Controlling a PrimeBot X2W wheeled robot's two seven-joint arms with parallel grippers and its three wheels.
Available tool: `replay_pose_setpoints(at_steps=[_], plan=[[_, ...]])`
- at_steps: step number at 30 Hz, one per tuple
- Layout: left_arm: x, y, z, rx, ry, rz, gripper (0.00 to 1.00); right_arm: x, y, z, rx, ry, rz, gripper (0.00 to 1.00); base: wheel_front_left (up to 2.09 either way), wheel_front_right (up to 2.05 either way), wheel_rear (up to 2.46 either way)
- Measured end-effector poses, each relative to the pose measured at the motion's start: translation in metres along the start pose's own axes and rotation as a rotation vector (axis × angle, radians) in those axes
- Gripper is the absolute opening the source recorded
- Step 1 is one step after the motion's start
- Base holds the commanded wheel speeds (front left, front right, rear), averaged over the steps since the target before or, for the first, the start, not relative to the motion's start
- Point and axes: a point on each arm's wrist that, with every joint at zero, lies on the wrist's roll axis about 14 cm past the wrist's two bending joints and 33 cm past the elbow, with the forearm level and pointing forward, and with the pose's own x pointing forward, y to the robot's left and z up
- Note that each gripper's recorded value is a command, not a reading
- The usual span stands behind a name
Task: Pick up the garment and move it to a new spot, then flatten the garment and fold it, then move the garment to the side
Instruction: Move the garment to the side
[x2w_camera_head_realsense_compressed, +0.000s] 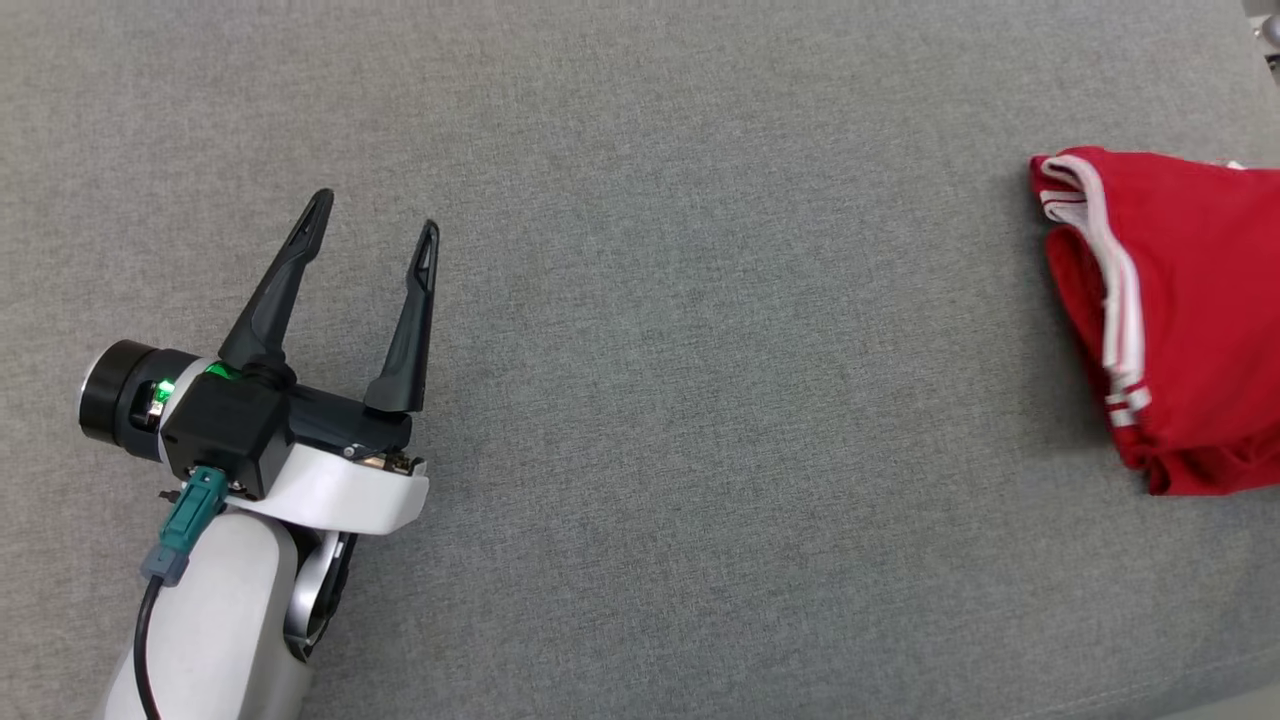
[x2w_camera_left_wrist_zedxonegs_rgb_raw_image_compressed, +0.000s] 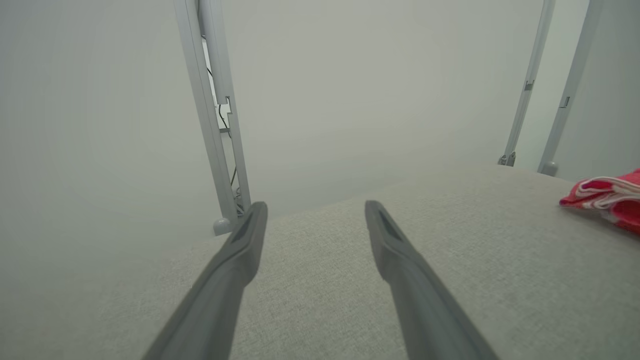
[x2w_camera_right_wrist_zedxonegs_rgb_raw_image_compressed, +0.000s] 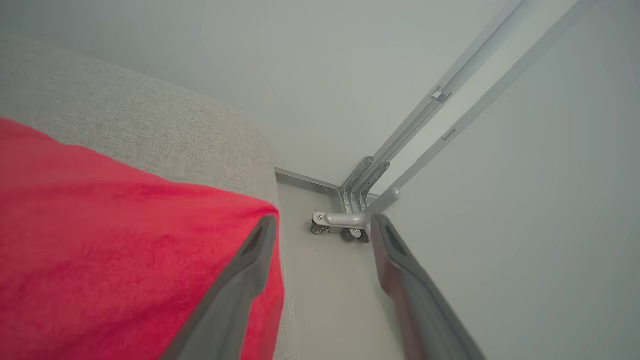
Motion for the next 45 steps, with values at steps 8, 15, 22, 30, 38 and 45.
replay_pose_setpoints(at_steps=[8,15,22,30,38,45], plan=[[-0.009,0.007,0.020,0.019,-0.026,0.045,1.00,-0.014,-0.001,0.053,0.163,-0.223,-0.079,1.00,0.00,0.00,0.00],[-0.030,0.028,0.041,0.036,-0.052,0.145,1.00,-0.041,0.054,0.116,0.337,-0.438,0.004,1.00,0.00,0.00,0.00],[-0.063,0.058,0.064,0.063,-0.080,0.270,1.00,-0.066,0.142,0.166,0.485,-0.506,0.211,1.00,0.00,0.00,0.00],[-0.098,0.071,0.081,0.065,-0.097,0.354,1.00,-0.092,0.184,0.178,0.535,-0.504,0.338,1.00,0.00,0.00,0.00],[-0.140,0.069,0.083,0.056,-0.077,0.403,1.00,-0.119,0.192,0.170,0.521,-0.479,0.376,1.00,0.00,0.00,0.00],[-0.159,0.063,0.081,0.058,-0.061,0.420,1.00,-0.133,0.184,0.154,0.489,-0.451,0.351,1.00,0.00,0.00,0.00]])
